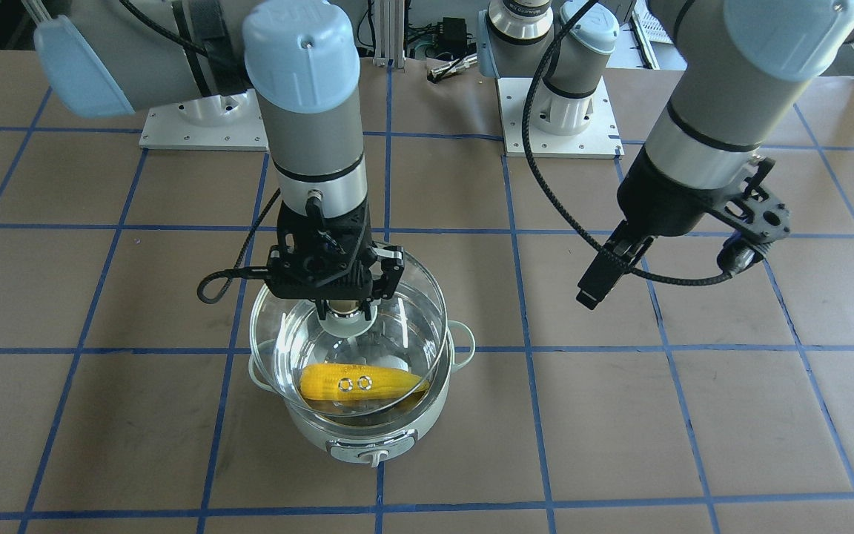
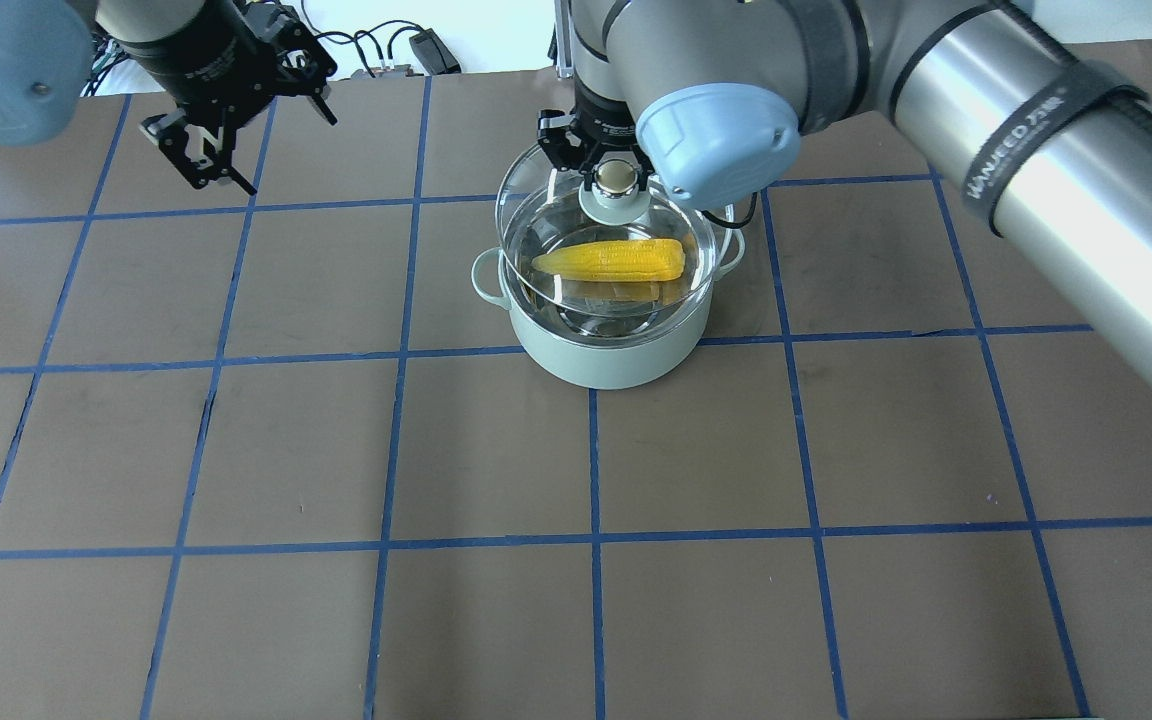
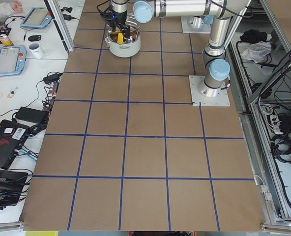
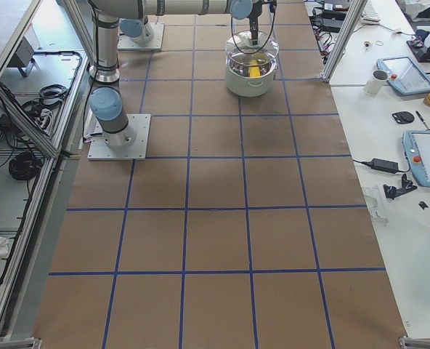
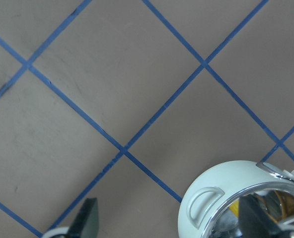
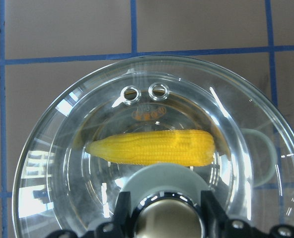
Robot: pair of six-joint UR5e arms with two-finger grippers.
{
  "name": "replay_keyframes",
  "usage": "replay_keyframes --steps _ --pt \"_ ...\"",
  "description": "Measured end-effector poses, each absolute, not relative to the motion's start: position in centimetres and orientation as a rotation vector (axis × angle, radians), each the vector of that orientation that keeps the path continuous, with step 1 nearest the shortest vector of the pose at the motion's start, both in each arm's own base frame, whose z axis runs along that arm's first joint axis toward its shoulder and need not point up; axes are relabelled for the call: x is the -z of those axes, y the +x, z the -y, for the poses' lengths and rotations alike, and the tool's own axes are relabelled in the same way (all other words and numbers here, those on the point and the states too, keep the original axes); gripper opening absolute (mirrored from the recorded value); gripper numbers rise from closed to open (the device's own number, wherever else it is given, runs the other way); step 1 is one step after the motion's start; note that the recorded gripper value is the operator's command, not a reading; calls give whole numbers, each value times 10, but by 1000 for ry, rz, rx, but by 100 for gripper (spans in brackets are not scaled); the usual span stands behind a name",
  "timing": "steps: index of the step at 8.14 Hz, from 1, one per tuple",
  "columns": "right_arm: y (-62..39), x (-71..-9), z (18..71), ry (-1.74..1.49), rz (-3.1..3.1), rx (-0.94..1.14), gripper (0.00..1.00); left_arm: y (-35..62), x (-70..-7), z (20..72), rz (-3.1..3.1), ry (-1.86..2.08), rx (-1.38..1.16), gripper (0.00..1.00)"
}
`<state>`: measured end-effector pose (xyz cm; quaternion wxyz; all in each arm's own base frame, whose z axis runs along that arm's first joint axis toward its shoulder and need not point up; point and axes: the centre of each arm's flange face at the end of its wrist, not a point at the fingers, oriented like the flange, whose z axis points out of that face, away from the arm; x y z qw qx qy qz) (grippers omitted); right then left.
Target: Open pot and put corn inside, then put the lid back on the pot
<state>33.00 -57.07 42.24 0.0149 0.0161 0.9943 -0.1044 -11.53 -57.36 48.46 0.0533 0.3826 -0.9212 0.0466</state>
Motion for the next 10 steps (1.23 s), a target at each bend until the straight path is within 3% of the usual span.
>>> replay_keyframes --steps 4,10 --pt "360 -386 575 59 -3117 307 18 -90 -515 557 2981 664 -242 100" --pt "355 -360 572 104 -3161 303 17 -100 -516 548 3095 533 -208 100"
